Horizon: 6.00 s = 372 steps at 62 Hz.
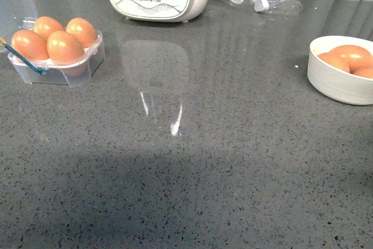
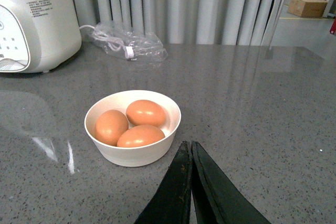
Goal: Put egg into box
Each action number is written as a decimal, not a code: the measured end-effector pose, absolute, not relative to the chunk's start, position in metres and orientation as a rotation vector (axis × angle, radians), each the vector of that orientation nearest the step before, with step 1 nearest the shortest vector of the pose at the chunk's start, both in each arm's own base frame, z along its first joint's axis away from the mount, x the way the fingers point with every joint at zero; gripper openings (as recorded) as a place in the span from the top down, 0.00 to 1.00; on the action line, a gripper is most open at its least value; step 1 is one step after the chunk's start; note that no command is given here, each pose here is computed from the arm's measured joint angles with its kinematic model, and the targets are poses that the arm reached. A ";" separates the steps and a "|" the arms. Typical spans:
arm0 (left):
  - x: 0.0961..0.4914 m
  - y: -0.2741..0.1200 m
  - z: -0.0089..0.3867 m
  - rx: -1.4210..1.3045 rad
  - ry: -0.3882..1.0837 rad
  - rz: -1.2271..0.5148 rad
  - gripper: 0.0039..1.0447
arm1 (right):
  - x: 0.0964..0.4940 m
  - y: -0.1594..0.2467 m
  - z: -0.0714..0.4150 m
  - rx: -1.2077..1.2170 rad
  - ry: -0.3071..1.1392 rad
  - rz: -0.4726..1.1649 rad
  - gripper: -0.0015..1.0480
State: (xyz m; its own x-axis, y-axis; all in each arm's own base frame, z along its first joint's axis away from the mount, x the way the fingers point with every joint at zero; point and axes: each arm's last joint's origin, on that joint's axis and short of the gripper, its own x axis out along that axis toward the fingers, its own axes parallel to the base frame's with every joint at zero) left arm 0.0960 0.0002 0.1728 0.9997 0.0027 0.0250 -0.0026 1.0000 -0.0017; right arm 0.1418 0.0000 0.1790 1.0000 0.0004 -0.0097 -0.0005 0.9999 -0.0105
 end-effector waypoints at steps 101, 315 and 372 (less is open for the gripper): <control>0.096 0.000 0.173 -0.002 -0.025 0.003 0.06 | 0.098 0.000 0.165 -0.010 -0.002 0.000 0.87; 0.317 -0.014 0.235 0.002 0.226 -0.196 0.06 | 0.098 0.000 0.165 -0.007 -0.002 0.000 0.07; 0.229 0.006 0.302 0.066 0.151 -0.019 0.06 | 0.098 0.000 0.165 -0.007 -0.002 0.000 0.07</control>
